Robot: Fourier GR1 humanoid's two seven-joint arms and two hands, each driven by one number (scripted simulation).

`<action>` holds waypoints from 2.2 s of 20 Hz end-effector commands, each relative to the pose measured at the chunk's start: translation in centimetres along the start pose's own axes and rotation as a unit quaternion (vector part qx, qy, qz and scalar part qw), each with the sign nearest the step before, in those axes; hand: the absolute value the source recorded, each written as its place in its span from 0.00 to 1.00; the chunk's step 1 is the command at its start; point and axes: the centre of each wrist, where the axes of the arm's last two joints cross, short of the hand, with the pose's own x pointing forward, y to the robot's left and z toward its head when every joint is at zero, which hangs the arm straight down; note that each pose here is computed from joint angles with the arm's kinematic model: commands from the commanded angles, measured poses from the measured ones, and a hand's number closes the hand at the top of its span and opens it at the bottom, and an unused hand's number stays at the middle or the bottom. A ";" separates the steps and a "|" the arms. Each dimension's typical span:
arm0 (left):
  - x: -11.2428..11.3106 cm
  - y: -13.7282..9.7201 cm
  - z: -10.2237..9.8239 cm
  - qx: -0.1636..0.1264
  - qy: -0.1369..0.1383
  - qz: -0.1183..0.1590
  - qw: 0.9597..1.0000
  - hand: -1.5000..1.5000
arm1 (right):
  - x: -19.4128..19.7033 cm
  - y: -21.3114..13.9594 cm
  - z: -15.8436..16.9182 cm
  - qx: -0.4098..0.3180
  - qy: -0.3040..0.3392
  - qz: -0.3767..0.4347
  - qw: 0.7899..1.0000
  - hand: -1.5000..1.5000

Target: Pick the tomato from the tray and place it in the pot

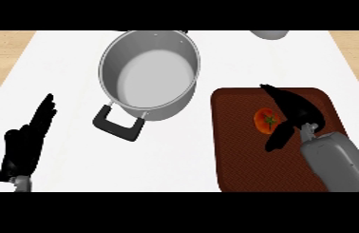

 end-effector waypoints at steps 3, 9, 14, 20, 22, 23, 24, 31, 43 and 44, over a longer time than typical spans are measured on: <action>-0.3 0.5 0.5 -0.004 -0.004 0.008 1.000 0.50 | -1.1 1.6 -2.1 0.002 0.010 0.006 1.000 0.00; -1.4 0.2 1.7 -0.003 -0.003 -0.002 1.000 0.50 | -0.9 1.9 -1.8 0.007 0.017 0.005 1.000 0.00; 0.7 0.3 -1.0 0.000 -0.004 -0.002 1.000 0.50 | -0.4 3.1 -4.2 0.019 0.016 0.004 1.000 0.00; 0.4 -0.7 -0.2 0.012 -0.006 0.004 1.000 0.50 | -1.1 2.3 -4.7 0.007 -0.029 0.045 0.999 1.00; -0.1 -1.0 0.5 0.007 -0.001 -0.001 1.000 0.50 | -0.3 3.0 -3.5 -0.005 -0.034 0.043 0.998 1.00; -0.4 2.9 -1.1 0.000 0.002 0.005 1.000 0.50 | 0.6 1.0 -3.3 0.001 -0.028 0.043 0.999 1.00; 1.0 1.0 -1.4 0.005 0.002 0.001 1.000 0.50 | -0.3 3.3 -3.7 -0.007 -0.031 0.040 0.999 1.00; -0.4 -0.8 0.4 -0.008 -0.003 -0.005 1.000 0.50 | 11.3 8.3 -1.9 0.006 -0.087 0.049 0.995 1.00; 3.1 -3.4 -2.4 -0.072 -0.042 -0.010 0.996 0.50 | 25.9 6.8 5.6 -0.173 -0.138 0.149 0.964 1.00; 2.8 -3.3 -2.6 -0.061 -0.043 -0.012 0.997 0.50 | 26.2 7.4 6.0 -0.197 -0.135 0.146 0.960 1.00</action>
